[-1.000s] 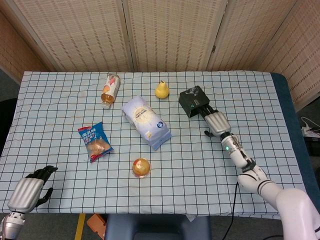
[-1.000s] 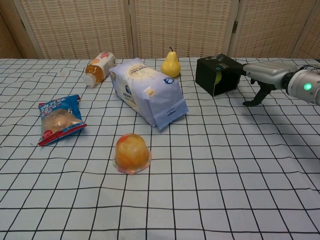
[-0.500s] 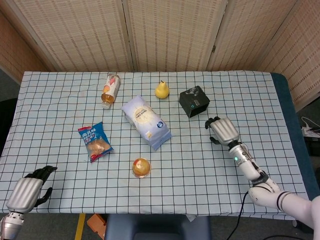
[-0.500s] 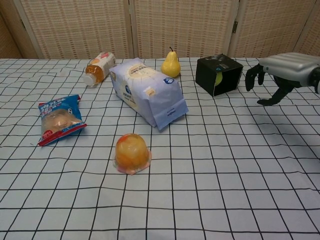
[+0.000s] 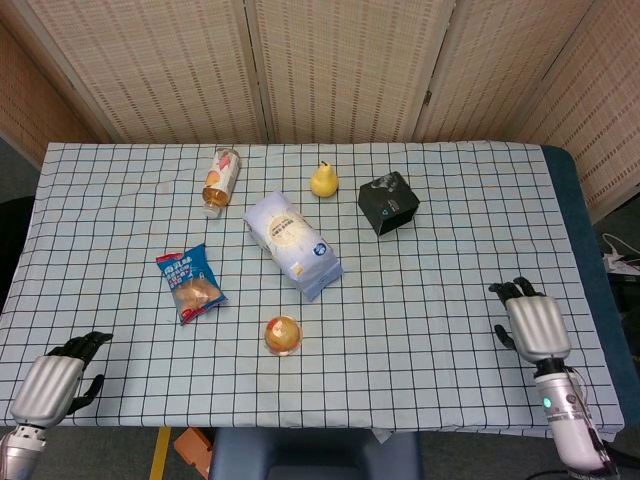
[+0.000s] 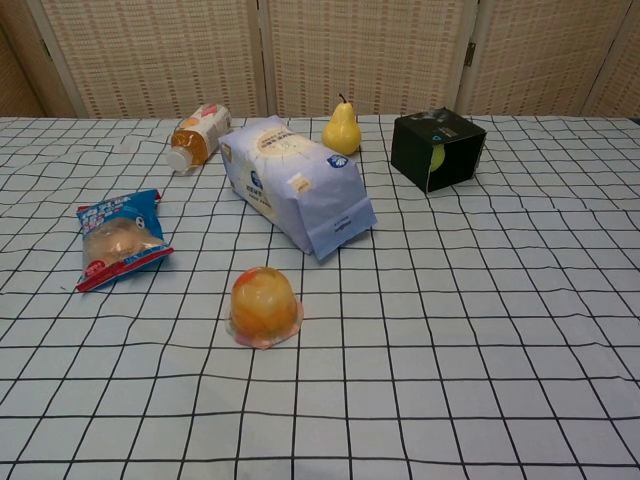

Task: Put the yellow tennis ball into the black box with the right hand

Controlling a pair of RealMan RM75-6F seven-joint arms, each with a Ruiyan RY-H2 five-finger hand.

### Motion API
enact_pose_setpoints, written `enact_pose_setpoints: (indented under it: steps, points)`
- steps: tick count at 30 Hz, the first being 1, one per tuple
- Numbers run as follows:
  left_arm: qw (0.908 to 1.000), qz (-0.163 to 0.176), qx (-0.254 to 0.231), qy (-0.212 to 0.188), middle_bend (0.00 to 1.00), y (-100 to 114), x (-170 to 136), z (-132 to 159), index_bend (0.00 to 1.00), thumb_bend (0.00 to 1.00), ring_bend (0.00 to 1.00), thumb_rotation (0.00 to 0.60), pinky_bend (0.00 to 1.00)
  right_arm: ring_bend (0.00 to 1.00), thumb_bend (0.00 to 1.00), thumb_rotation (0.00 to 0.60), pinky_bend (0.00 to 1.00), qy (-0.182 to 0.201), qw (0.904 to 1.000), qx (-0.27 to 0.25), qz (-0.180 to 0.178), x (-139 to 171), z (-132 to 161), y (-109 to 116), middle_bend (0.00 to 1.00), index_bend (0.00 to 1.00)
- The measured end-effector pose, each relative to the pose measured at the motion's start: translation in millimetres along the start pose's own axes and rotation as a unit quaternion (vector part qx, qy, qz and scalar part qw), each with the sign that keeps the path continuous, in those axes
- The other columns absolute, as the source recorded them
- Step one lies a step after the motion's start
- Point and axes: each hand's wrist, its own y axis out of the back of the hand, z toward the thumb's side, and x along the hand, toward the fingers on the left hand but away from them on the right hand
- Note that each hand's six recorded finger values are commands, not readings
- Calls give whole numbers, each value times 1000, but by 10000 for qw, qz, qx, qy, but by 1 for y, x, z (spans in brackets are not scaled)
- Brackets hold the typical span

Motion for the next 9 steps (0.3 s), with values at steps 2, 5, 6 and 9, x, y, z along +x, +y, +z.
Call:
enact_pose_setpoints:
  steps: [2, 5, 6, 9]
  points:
    - [10000, 4, 16, 3, 205, 0, 0, 0, 208, 424, 240, 600, 427, 76, 182, 600, 441, -113, 9999, -82, 31, 11, -11, -4, 201, 152]
    - [10000, -9, 45, -1, 205, -1, 1, 1, 208, 425, 240, 600, 426, 69, 182, 600, 416, -278, 9995, -125, 60, 23, -26, -10, 201, 152]
    - [10000, -18, 53, -4, 205, -2, 1, 2, 208, 424, 240, 600, 427, 65, 182, 600, 406, -309, 9994, -122, 56, 25, -29, -11, 199, 152]
    - [10000, -34, 73, -7, 205, -3, 2, 2, 208, 424, 240, 600, 426, 57, 182, 600, 392, -366, 9992, -176, 42, 29, -33, -14, 194, 153]
